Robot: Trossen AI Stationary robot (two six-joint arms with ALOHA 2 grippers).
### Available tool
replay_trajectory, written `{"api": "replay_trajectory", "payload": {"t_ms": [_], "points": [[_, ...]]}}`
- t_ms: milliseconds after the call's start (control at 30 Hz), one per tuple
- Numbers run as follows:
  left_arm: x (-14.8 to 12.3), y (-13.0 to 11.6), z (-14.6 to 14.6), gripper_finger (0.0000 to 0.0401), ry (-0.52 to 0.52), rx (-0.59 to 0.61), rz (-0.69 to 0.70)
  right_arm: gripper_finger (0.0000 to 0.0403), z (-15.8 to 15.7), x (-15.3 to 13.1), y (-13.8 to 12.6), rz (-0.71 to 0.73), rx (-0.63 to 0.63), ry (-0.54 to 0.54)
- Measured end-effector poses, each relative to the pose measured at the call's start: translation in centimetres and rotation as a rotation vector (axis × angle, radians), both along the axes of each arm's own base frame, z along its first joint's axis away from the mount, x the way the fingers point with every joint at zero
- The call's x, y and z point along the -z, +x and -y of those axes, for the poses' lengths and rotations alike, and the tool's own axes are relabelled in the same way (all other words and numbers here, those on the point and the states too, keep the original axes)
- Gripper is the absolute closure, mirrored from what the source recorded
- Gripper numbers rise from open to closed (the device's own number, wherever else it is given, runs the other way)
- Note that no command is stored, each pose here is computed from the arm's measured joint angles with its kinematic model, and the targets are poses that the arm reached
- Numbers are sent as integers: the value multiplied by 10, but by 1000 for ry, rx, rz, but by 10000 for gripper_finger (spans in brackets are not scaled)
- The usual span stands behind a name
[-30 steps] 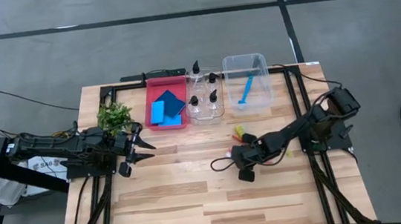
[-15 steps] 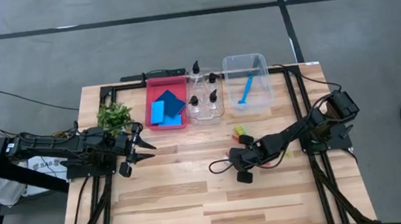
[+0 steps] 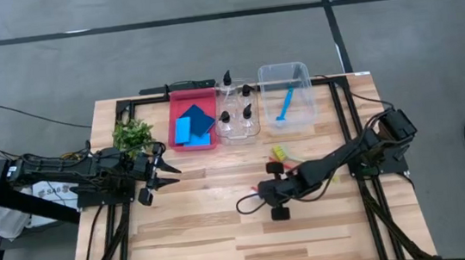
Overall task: Pick & Place Kitchen Sink Supplies
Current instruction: Put the red dish brush into the right transparent bin
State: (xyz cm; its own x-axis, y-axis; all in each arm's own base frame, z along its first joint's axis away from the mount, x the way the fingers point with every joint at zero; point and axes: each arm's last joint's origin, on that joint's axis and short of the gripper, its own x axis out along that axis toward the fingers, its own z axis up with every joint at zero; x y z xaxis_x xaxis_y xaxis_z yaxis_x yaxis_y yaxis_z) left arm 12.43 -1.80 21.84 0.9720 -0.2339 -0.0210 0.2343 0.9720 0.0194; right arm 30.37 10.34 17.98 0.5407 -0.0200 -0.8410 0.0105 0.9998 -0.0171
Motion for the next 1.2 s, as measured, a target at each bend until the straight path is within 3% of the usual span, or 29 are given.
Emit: {"api": "replay_trajectory", "payload": {"t_ms": [200,433,667,833,1200], "points": [[0,0,0,284,0,0,0,384,-4,-44,14,9,-38,-71],[0,0,0,284,0,0,0,392,7,-100,25,60,22,-300],[0,0,0,284,0,0,0,387,45,-146,30,70,188,-470],[0,0,0,284,0,0,1,393,87,-168,32,63,345,-514],[-1,0,0,284,-1,0,8,392,199,-170,9,-41,836,-516]]}}
